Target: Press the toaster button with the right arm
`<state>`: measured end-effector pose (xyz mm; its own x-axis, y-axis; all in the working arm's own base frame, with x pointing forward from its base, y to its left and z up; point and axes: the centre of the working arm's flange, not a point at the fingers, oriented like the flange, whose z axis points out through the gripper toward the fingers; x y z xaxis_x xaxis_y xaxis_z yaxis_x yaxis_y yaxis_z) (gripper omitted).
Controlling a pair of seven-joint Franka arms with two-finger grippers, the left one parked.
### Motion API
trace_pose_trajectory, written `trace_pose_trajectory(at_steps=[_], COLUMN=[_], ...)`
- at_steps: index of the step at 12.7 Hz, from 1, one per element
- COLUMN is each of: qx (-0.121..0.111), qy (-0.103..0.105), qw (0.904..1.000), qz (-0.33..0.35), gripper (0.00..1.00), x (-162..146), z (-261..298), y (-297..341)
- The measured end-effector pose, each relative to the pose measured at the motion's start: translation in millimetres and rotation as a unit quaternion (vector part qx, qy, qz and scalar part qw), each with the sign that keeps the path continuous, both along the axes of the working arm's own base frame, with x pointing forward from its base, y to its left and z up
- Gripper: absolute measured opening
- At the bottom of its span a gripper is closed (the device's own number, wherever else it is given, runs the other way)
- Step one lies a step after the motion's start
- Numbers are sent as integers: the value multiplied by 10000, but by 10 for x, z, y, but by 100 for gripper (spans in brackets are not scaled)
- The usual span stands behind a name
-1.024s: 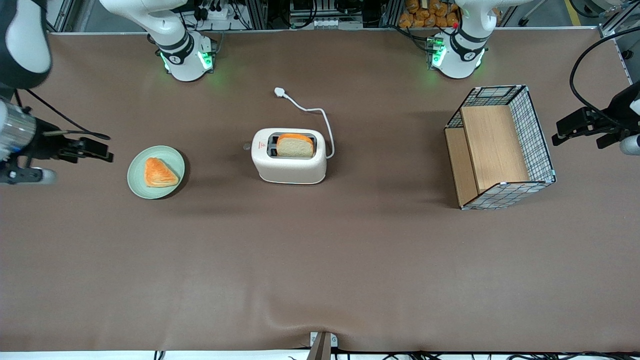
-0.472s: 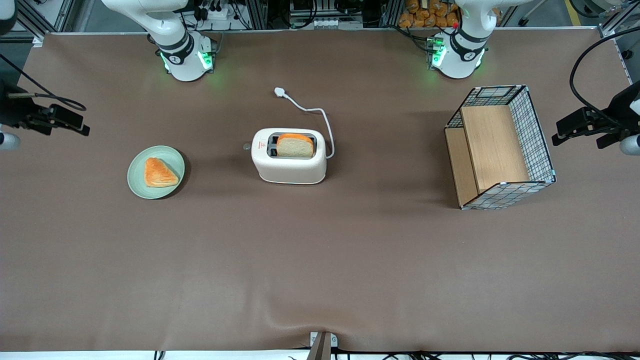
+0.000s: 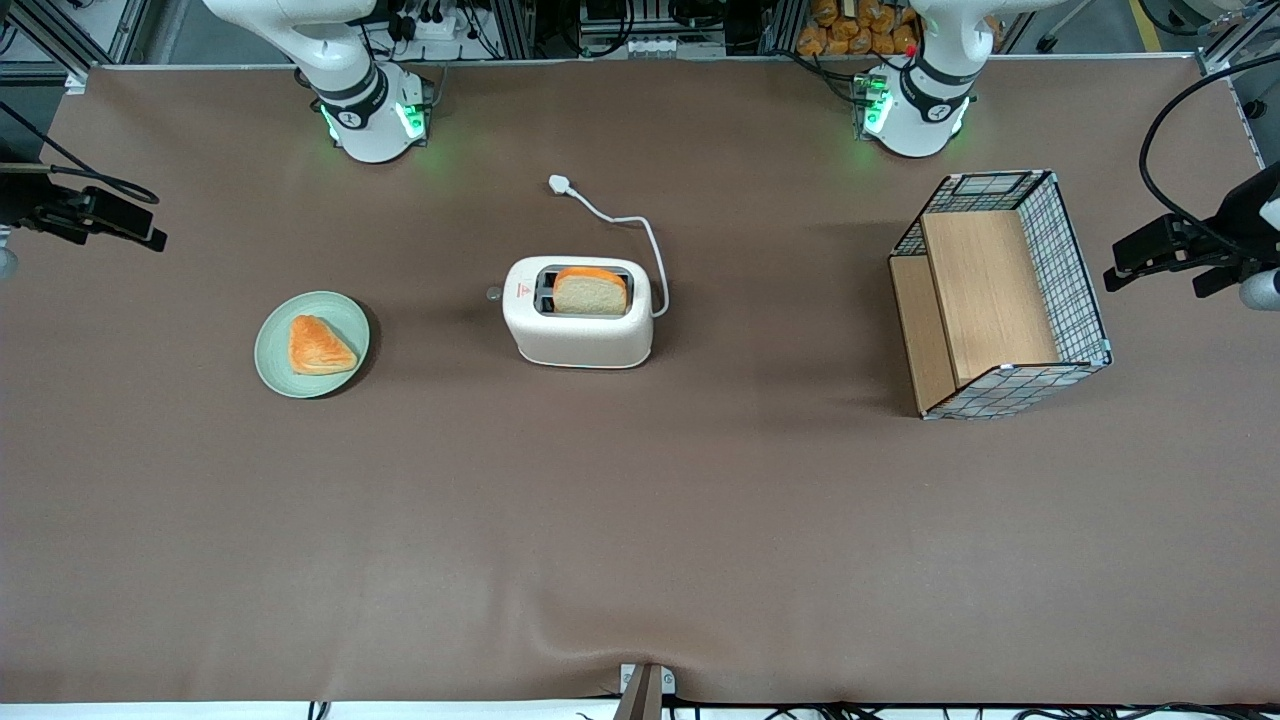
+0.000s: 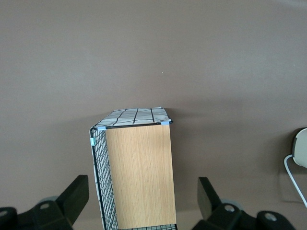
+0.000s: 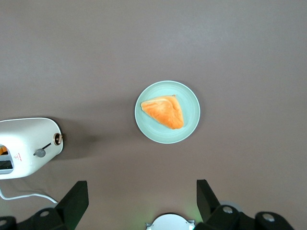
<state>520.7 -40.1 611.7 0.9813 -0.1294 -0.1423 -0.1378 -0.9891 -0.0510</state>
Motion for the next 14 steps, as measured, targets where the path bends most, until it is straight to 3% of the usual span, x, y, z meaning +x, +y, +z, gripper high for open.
trace_pose_trajectory(at_steps=[9,11,14], qx=[-26,-51,-139], qy=[-55,-232,-315], qw=[9999,9997,9994], qz=[-104,-83,-34], gripper=[100,100,100], x=[-22,29,45], z=[291,313,350], y=[-78,-51,-12])
